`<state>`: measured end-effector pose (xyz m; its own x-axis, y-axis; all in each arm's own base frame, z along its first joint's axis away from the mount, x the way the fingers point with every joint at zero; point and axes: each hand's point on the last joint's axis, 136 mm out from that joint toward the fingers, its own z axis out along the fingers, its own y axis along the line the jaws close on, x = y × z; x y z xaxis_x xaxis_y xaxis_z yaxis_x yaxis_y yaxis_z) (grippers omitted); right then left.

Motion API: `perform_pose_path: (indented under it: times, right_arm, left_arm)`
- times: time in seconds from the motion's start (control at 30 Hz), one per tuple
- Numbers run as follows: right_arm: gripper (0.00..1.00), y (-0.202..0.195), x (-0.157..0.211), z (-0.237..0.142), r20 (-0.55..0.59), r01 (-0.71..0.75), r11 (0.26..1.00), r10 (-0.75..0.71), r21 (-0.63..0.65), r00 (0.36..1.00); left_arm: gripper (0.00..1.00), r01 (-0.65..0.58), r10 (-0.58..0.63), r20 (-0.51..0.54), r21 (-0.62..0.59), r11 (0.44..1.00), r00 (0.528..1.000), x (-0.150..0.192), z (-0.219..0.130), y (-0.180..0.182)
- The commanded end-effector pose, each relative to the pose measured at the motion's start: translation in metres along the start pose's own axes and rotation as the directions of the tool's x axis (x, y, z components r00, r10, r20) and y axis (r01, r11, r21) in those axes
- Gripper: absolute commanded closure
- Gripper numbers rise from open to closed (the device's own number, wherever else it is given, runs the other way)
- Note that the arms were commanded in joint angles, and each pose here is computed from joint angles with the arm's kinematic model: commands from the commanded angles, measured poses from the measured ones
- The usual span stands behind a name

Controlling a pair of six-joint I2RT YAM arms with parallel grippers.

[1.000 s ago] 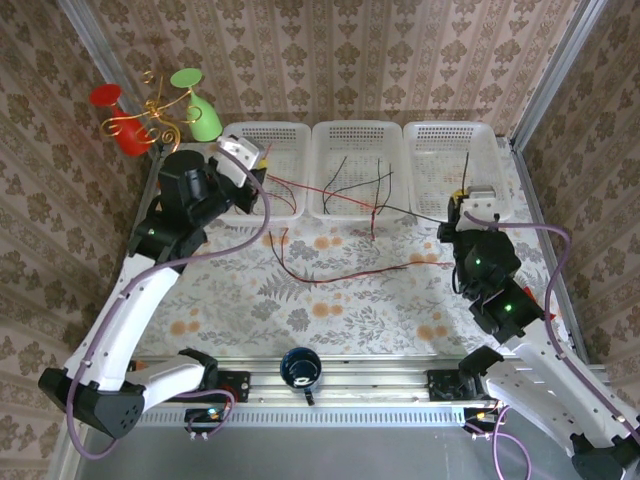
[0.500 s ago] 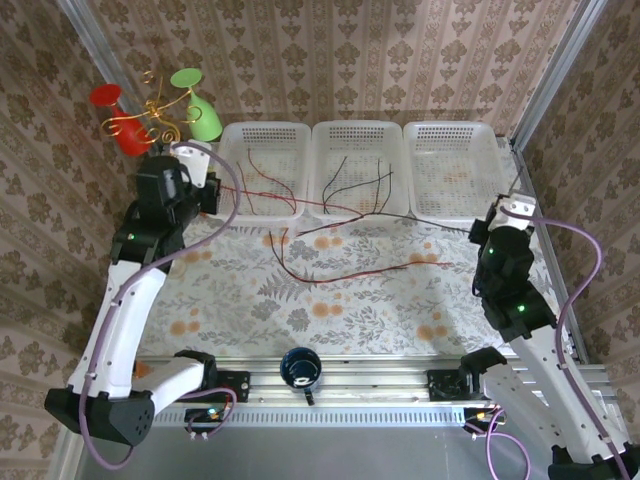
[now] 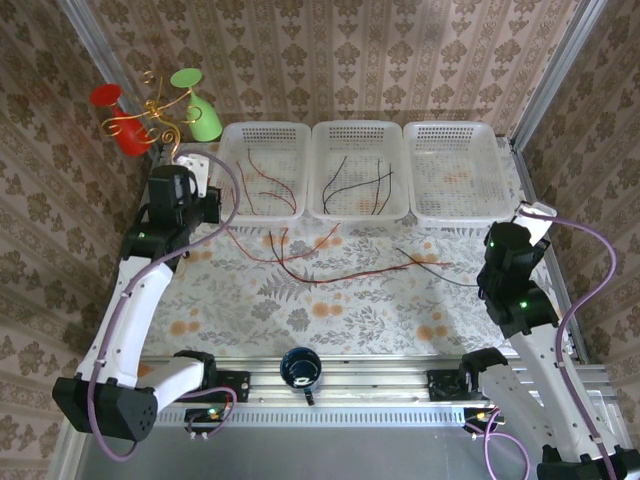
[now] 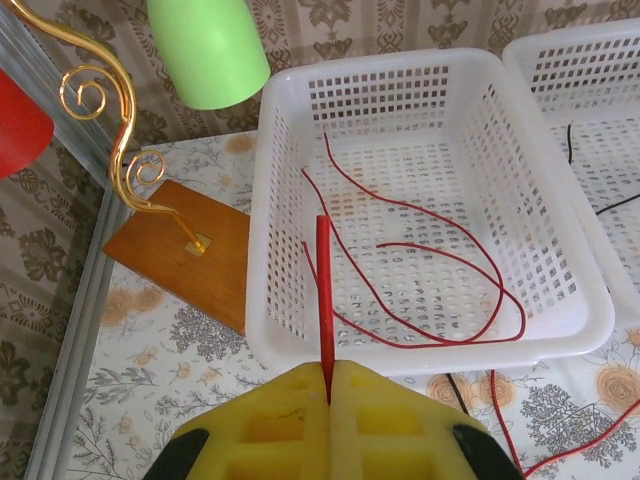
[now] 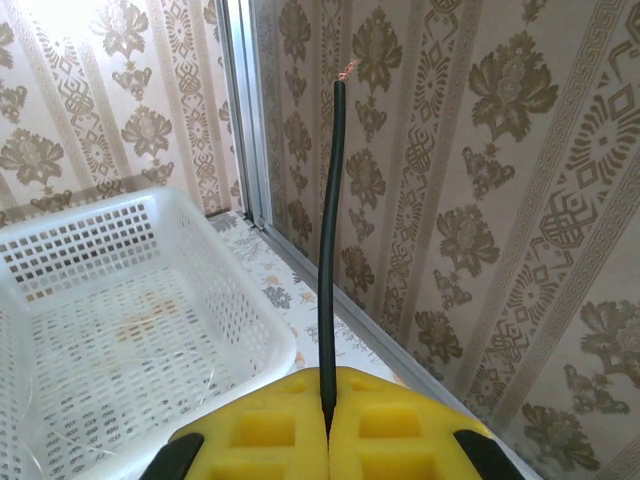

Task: Untangle the cables
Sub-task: Place the cable into the container.

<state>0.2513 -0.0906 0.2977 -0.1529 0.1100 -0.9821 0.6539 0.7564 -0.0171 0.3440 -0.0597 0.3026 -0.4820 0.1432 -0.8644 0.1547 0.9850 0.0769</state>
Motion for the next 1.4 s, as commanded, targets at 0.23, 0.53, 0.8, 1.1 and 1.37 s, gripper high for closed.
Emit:
perform_pose_path:
  times: [0.23,0.53,0.8,1.1,1.37]
  right_arm:
    - [1.00,0.026,0.004,-0.004,-0.046,-0.073,0.985,0.067,-0.158,0.997]
    - [1.00,0.028,-0.002,-0.005,-0.055,-0.082,0.983,0.074,-0.164,0.996]
    - [1.00,0.042,-0.008,-0.003,-0.063,-0.128,0.968,0.117,-0.217,0.991]
    - [1.00,0.046,-0.006,-0.005,-0.089,-0.152,0.960,0.135,-0.235,0.987]
    - [1.00,0.044,-0.001,-0.006,-0.103,-0.157,0.959,0.137,-0.236,0.985]
  left_arm:
    - [1.00,-0.117,0.055,0.318,0.181,0.976,0.947,-0.098,-0.054,-0.059]
    - [1.00,-0.148,-0.028,0.598,0.243,0.959,0.801,-0.216,-0.119,-0.078]
    - [1.00,-0.161,-0.072,0.755,0.230,0.960,0.651,-0.291,-0.135,-0.079]
    - [1.00,-0.215,0.083,0.844,0.039,0.976,0.529,-0.345,-0.133,-0.070]
    - [1.00,-0.192,0.121,0.829,-0.017,0.981,0.546,-0.358,-0.122,-0.051]
